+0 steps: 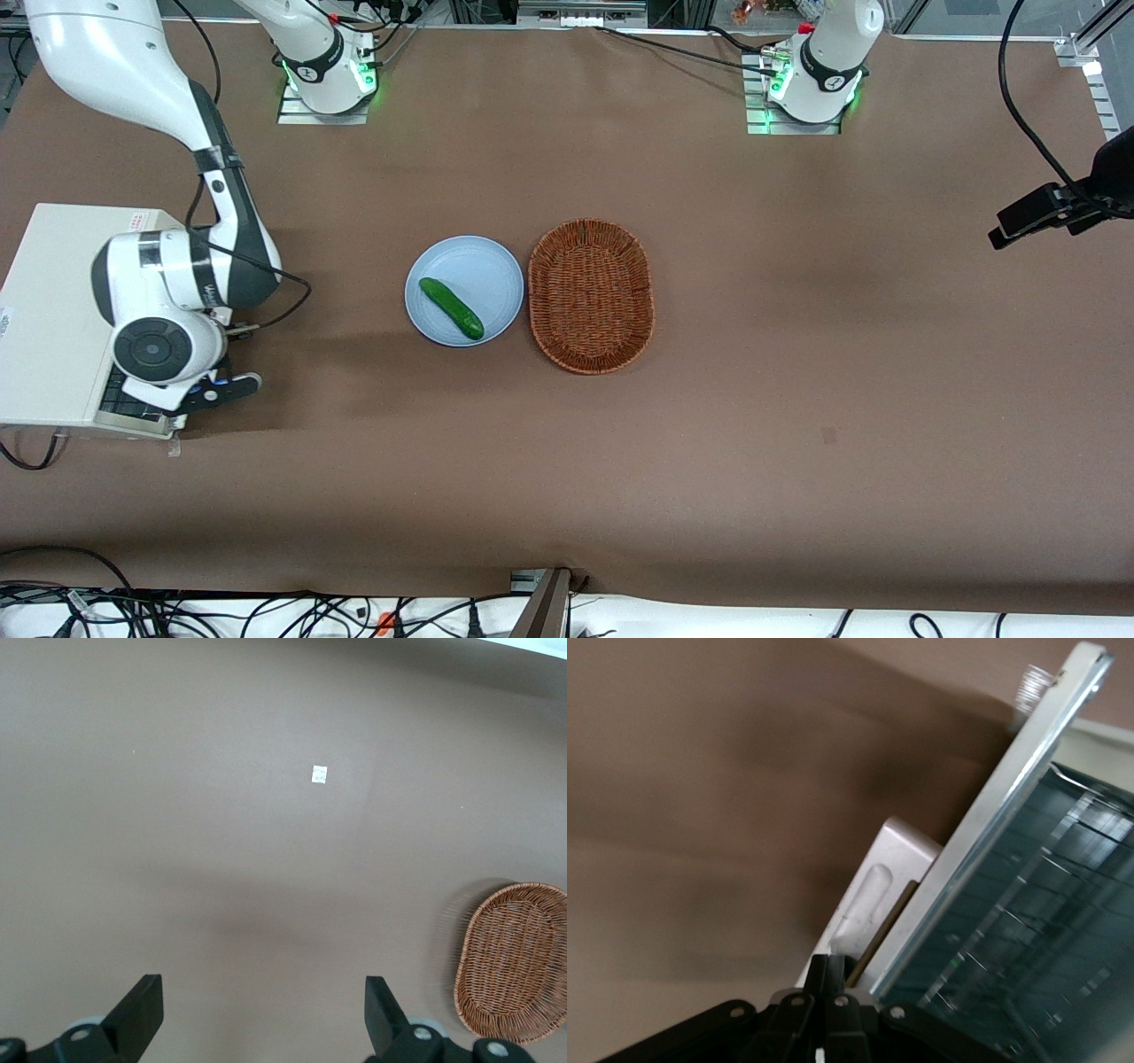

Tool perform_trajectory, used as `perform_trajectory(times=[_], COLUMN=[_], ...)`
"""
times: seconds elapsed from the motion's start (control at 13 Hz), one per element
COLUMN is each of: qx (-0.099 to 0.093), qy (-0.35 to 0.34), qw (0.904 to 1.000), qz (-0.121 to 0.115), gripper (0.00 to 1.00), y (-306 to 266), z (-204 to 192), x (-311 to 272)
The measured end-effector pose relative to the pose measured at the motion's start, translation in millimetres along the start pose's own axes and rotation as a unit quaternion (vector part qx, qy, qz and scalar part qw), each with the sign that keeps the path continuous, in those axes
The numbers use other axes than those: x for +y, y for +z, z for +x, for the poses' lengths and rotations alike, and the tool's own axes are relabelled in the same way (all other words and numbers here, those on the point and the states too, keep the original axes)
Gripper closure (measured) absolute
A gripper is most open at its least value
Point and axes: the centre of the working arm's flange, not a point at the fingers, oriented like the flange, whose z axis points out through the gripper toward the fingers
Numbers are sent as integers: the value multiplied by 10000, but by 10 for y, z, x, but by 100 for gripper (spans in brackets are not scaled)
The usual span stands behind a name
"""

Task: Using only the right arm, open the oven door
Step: 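Pull the handle outward and down, swinging the glass door open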

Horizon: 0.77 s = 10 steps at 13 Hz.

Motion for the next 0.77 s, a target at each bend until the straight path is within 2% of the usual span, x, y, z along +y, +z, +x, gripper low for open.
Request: perform_trajectory(times=[0.46,0.77], qx=[201,214], qy=[20,578], qw=[9982,9919], qz=[568,1107], gripper=[99,99], y=[738,894], z=[428,453], x=[-365,-232])
